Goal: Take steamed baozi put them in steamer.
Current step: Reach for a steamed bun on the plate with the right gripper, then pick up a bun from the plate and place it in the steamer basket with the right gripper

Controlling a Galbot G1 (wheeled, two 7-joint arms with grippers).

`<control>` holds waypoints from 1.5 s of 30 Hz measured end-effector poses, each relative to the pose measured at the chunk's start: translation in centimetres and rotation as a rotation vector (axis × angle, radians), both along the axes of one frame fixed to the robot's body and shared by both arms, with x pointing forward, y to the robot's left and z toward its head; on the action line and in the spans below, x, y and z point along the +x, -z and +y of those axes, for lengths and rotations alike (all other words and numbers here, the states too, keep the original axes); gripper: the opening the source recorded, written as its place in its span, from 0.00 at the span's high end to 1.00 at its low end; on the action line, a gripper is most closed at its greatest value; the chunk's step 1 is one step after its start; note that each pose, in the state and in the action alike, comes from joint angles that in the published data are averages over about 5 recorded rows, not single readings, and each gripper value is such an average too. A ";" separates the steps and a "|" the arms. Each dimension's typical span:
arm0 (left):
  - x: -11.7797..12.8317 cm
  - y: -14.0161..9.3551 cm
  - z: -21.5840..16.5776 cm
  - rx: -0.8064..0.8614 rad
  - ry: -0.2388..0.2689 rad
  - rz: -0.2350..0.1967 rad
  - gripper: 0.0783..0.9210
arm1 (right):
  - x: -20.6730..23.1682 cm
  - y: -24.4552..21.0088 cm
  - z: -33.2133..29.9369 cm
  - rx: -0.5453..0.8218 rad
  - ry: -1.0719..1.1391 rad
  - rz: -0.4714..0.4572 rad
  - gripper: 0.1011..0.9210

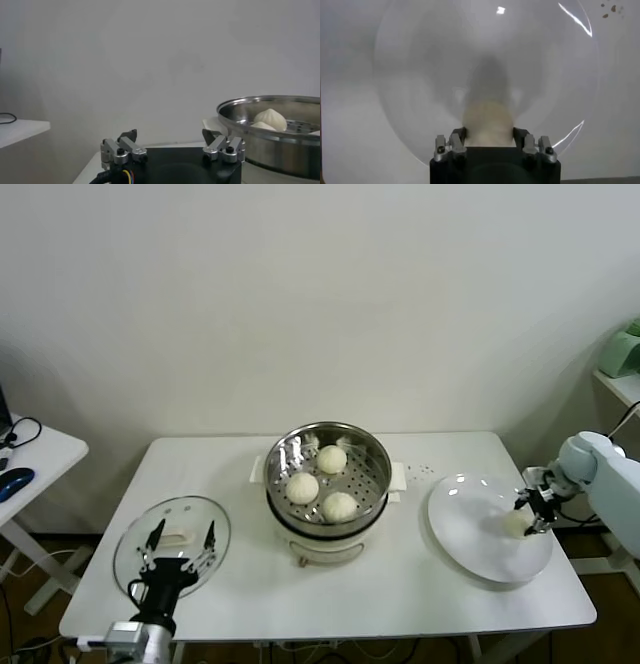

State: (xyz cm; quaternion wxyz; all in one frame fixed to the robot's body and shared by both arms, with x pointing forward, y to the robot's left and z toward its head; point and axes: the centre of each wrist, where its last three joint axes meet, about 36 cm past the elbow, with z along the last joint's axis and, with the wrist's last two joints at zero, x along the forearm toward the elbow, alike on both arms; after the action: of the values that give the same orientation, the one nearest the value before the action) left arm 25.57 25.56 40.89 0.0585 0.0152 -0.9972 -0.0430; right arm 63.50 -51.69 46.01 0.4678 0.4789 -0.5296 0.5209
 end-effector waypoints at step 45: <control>-0.7 0.5 -0.4 -0.019 0.027 0.016 0.12 | 7.7 -24.4 16.6 0.390 -0.022 -0.128 0.40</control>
State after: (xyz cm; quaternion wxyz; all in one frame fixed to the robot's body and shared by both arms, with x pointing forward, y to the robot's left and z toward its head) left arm 24.90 25.18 40.36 0.0662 0.0008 -0.9972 -0.0344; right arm 71.23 -35.06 70.43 0.3259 0.5321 -0.6438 0.4429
